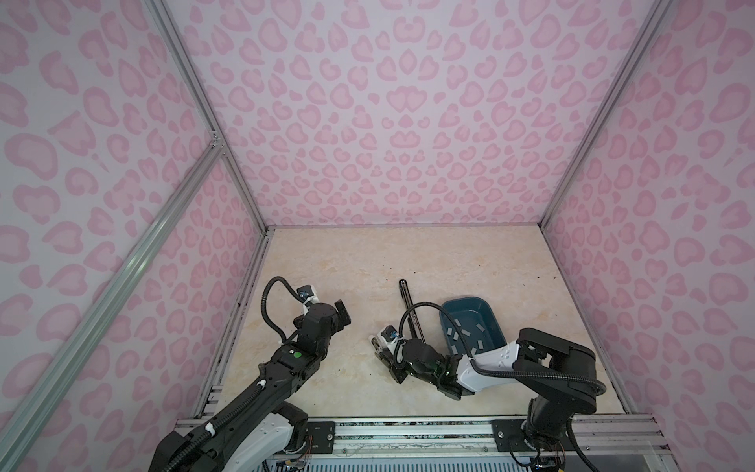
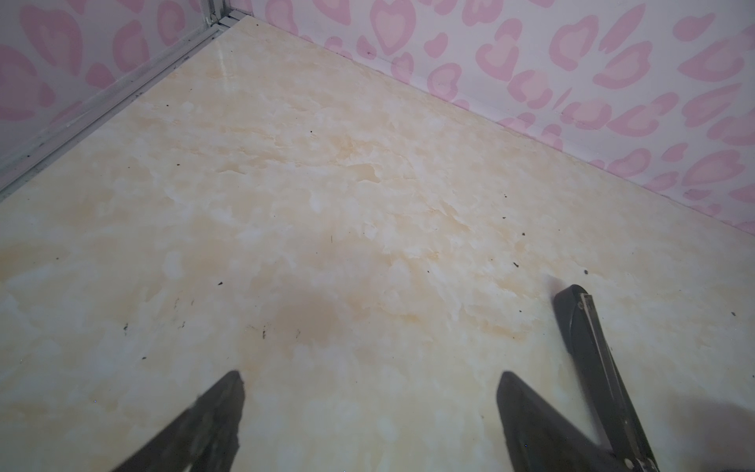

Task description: Load the staples into the stapler

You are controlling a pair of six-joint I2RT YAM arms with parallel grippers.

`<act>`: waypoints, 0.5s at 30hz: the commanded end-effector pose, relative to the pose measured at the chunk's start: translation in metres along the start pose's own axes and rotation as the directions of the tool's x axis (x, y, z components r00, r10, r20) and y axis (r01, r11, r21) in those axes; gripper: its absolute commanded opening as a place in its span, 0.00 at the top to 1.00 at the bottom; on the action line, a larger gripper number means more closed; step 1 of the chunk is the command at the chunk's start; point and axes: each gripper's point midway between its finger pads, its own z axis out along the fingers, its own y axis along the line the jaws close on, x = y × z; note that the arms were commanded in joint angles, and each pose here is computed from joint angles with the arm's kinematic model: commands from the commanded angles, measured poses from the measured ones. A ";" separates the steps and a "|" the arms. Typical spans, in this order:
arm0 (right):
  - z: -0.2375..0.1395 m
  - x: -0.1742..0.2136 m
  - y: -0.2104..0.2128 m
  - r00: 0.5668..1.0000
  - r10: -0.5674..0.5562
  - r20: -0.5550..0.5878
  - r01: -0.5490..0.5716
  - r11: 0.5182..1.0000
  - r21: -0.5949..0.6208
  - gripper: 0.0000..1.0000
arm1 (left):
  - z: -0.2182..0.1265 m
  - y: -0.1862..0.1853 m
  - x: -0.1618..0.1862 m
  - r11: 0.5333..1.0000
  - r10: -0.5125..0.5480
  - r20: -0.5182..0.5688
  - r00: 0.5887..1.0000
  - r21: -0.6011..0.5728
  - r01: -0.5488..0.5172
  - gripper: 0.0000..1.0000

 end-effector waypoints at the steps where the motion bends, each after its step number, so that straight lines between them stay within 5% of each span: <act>1: 0.002 -0.003 -0.001 1.000 0.003 0.014 -0.003 1.000 0.007 0.90 | -0.001 -0.006 -0.009 0.999 -0.029 0.025 0.999 0.020 0.028 0.03; 15: 0.001 -0.002 -0.001 1.000 -0.002 0.012 0.002 1.000 0.009 0.90 | 0.001 -0.007 -0.008 0.999 -0.027 0.018 0.999 0.018 0.026 0.03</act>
